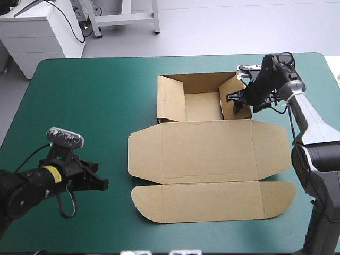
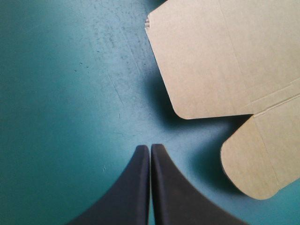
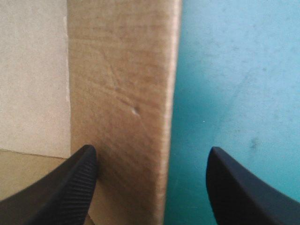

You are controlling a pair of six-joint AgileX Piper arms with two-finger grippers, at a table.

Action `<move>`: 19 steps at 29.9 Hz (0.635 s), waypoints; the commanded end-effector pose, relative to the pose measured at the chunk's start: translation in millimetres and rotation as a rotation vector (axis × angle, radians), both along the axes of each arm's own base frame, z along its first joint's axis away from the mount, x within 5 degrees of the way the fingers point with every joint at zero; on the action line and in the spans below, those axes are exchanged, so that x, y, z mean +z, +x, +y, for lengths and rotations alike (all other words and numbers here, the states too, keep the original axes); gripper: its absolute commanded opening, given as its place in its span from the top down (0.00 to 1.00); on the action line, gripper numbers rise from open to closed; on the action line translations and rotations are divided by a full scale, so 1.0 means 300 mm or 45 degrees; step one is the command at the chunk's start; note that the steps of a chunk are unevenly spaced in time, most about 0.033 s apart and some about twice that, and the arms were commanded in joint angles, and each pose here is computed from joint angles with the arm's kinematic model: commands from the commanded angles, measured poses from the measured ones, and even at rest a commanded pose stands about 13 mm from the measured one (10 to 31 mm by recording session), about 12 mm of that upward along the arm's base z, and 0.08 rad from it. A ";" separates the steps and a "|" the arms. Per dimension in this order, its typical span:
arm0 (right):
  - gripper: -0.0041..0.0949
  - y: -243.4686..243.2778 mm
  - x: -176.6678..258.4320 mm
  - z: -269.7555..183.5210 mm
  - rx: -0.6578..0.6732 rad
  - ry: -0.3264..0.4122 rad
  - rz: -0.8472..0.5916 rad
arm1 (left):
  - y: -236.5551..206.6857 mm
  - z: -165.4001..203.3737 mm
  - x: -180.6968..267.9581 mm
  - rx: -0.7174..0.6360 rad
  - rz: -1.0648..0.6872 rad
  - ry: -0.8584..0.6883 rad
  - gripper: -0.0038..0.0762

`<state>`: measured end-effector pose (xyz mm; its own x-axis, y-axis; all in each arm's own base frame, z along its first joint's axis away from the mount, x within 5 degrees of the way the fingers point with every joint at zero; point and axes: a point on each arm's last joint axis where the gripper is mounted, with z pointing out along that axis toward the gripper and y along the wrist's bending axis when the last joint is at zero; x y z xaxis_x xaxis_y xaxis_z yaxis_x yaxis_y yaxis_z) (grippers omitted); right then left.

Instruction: Fold the box

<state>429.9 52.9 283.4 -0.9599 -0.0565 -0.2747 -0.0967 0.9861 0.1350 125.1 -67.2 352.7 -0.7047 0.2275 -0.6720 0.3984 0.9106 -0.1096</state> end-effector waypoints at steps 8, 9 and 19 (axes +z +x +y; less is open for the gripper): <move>0.87 -0.013 0.055 -0.001 0.051 0.037 -0.047 | -0.167 0.082 -0.151 0.007 -0.253 -0.142 0.96; 0.94 -0.013 0.055 0.001 0.069 0.043 -0.050 | -0.180 0.089 -0.162 0.007 -0.266 -0.149 0.96; 0.98 -0.097 0.290 -0.097 0.065 -0.057 -0.299 | -0.257 0.131 -0.183 0.009 -0.395 -0.197 0.96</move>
